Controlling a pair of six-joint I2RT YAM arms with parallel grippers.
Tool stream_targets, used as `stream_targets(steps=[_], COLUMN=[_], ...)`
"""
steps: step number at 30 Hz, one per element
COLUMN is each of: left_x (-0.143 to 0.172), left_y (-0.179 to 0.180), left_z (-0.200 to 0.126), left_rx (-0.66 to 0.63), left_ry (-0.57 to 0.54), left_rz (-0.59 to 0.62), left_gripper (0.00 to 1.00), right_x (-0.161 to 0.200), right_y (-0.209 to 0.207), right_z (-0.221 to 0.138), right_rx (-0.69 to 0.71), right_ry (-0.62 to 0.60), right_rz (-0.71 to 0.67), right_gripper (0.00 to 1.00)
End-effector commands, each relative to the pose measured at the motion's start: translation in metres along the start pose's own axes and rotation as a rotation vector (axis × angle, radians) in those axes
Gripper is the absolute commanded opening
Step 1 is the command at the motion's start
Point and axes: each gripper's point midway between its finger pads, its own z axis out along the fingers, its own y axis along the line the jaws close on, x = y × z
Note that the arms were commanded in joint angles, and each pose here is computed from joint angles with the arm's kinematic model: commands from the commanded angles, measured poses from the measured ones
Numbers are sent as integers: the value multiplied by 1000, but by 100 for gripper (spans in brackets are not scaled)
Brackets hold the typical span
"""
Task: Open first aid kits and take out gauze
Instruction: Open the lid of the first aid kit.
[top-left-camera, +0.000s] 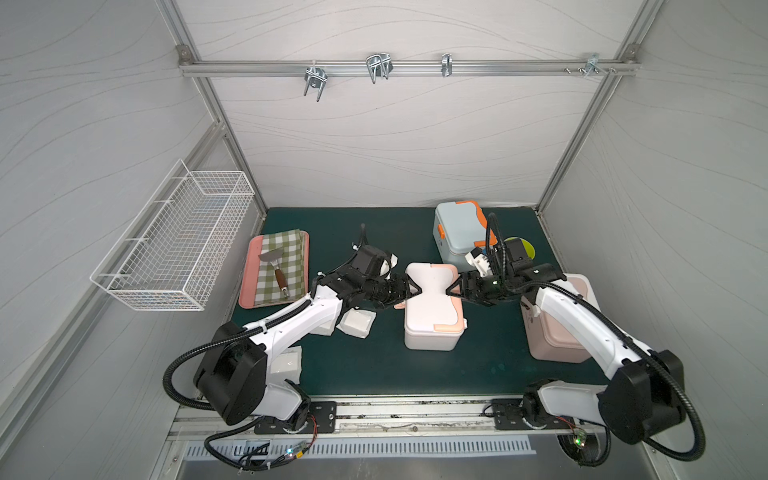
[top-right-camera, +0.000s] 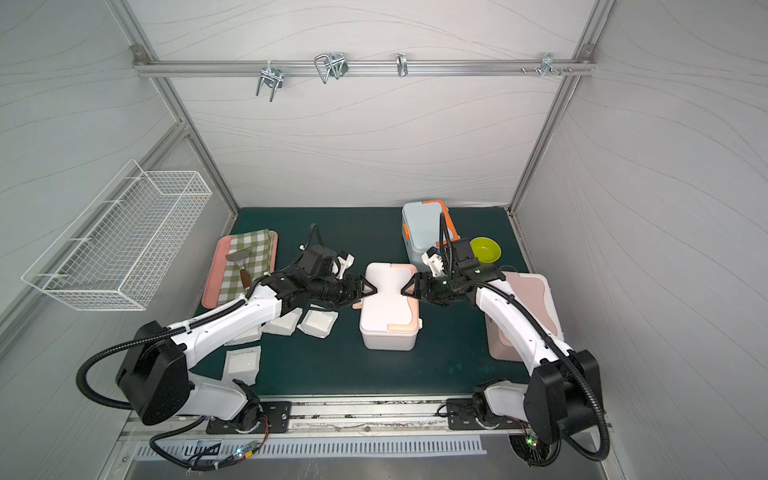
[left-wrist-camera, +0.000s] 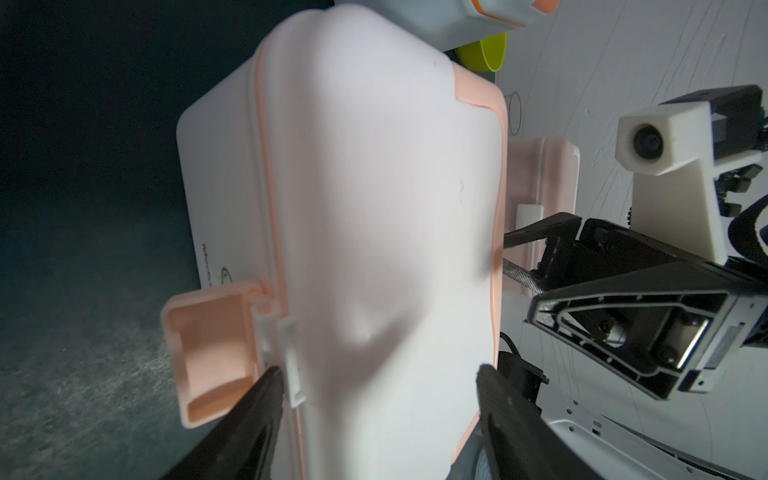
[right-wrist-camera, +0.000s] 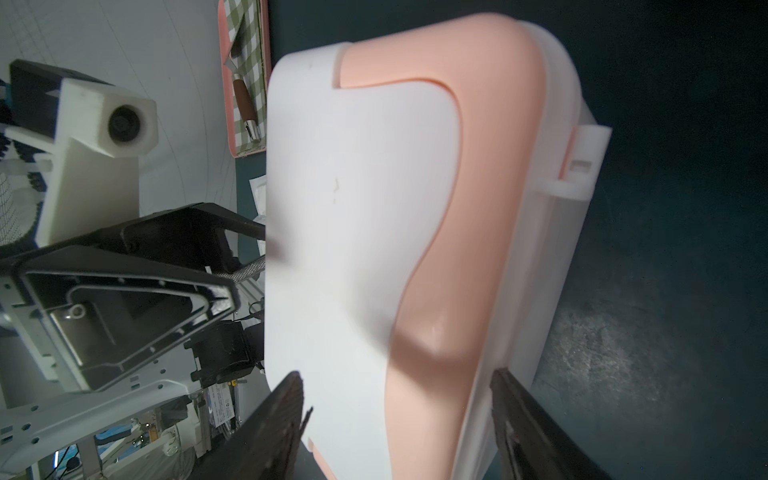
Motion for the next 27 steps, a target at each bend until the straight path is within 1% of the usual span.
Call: stream_targets(steps=[1,6,9,11,15,17,22,27], left_x=[-9,-11,-13,-14,-15,-17,-21,-16], left_y=[-47,-64,-68,-69,-73,-77,-97,-130], left_z=[-15,-26,-29,-31,-32,-34,-39,-37], left_rx=[169,254,289,298,314,321,351,355], left_ry=[-32,-52,-61,-67,-66,-68,-60,-36], left_rz=[57,48,29,23,22,25,49,125], left_gripper=[74,74,74,74,74,74,74,74], right_x=[13,17,17,17,14,12,6,2], right_y=[15,26,17,7,-3,-2,10,21], right_z=[7,13,12,7,-9,-18,-47,-80], right_rx=[-49,-64,-4,58,148,159,158,139], right_ry=[54,77,63,45,-11,-40,-161,-289], right_rz=[-28,-49,-37,-30,-30,-34,-53,-61], right_gripper=[72,72,73,77,99,99,99,99])
